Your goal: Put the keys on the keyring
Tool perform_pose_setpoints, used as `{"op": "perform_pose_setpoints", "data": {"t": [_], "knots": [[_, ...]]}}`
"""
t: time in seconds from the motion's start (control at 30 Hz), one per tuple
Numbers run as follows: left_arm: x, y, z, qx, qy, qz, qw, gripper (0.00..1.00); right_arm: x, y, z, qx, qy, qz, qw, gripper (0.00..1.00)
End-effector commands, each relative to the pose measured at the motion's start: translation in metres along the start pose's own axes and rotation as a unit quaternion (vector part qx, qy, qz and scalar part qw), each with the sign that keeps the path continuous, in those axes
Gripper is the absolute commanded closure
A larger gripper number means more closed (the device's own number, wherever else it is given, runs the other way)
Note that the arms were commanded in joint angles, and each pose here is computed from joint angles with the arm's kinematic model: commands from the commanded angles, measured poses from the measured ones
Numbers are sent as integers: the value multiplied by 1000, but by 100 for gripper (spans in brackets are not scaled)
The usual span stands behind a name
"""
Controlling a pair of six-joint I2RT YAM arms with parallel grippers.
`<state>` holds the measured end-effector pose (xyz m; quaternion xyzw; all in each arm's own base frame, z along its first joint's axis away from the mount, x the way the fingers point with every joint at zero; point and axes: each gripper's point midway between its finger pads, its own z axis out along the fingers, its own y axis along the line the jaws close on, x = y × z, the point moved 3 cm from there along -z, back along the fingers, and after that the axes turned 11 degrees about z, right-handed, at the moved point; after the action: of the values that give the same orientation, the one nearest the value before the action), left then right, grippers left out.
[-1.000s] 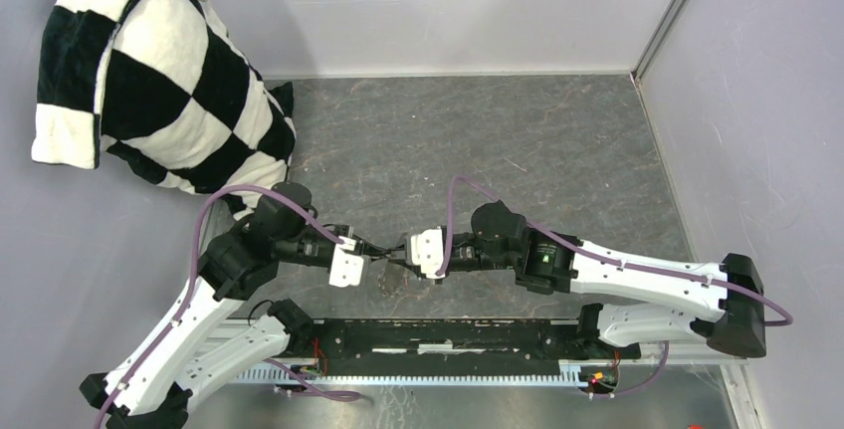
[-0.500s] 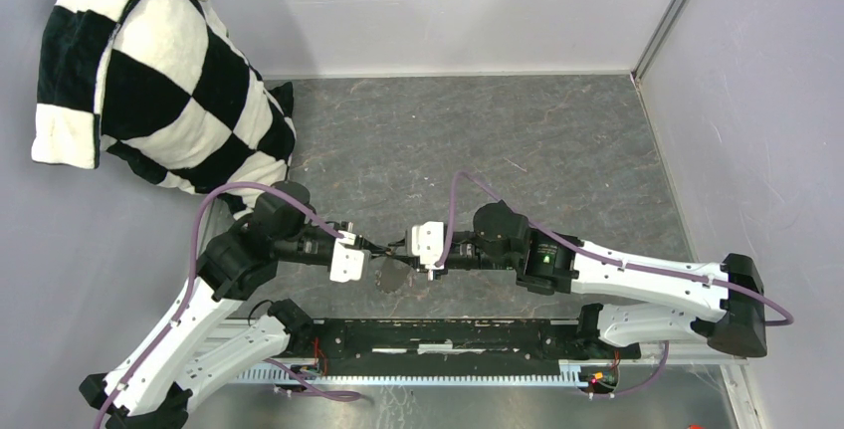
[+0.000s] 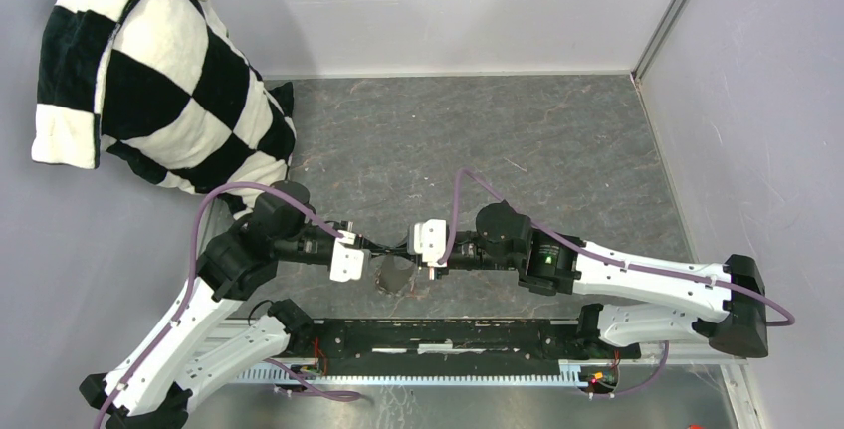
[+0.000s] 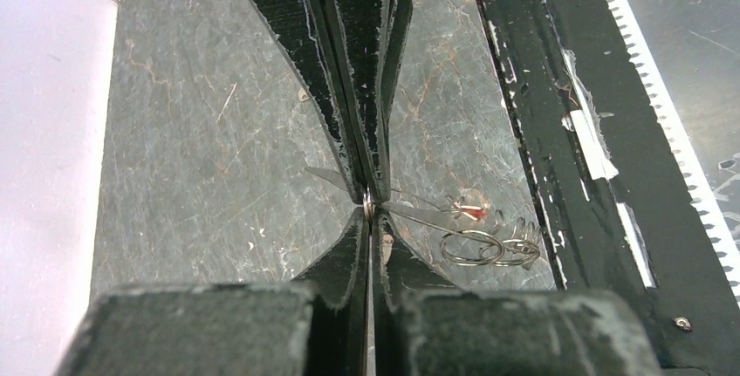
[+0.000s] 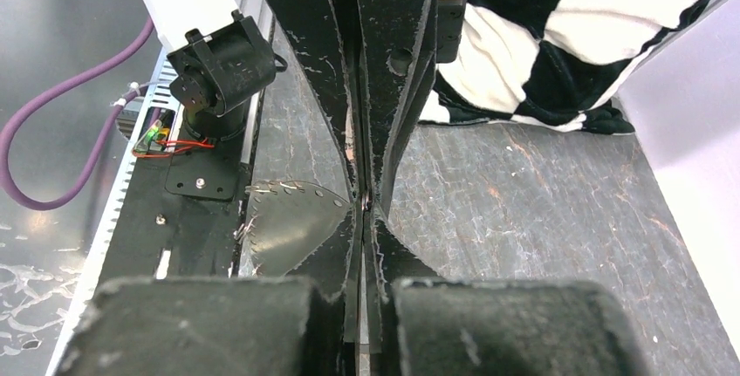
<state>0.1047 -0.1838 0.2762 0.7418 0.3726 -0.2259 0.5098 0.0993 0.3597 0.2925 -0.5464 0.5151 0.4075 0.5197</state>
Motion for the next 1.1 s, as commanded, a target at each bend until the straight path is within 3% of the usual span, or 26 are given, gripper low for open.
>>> {"op": "perform_pose_setpoints", "data": {"t": [0.0, 0.07, 0.13, 0.17, 0.23, 0.47, 0.63, 0.77, 1.07], "knots": [[-17, 11, -3, -15, -26, -5, 1000, 98, -45, -12, -5, 33, -68, -3, 997, 99], [-18, 13, -3, -26, -28, -20, 999, 92, -46, -17, -7, 52, -75, -2, 996, 99], [-20, 16, -3, -46, -34, -52, 997, 65, -46, -20, -12, 68, -99, 3, 993, 99], [-21, 16, -3, -52, -38, -64, 996, 56, -50, -20, -15, 70, -119, 9, 990, 99], [-23, 15, -4, -67, -46, -95, 992, 51, -51, -21, -18, 64, -146, 29, 987, 99], [-32, 18, -6, -97, -73, -168, 978, 51, -52, -13, -29, 19, -232, 85, 969, 99], [-34, 23, -5, -110, -77, -202, 970, 60, -52, -8, -31, 0, -256, 110, 960, 99], [-28, 19, -4, -110, -68, -210, 969, 66, -53, -3, -31, -22, -271, 123, 954, 99], [-33, 17, -9, -89, -60, -185, 977, 67, -61, -1, -35, -47, -279, 132, 950, 99]]}}
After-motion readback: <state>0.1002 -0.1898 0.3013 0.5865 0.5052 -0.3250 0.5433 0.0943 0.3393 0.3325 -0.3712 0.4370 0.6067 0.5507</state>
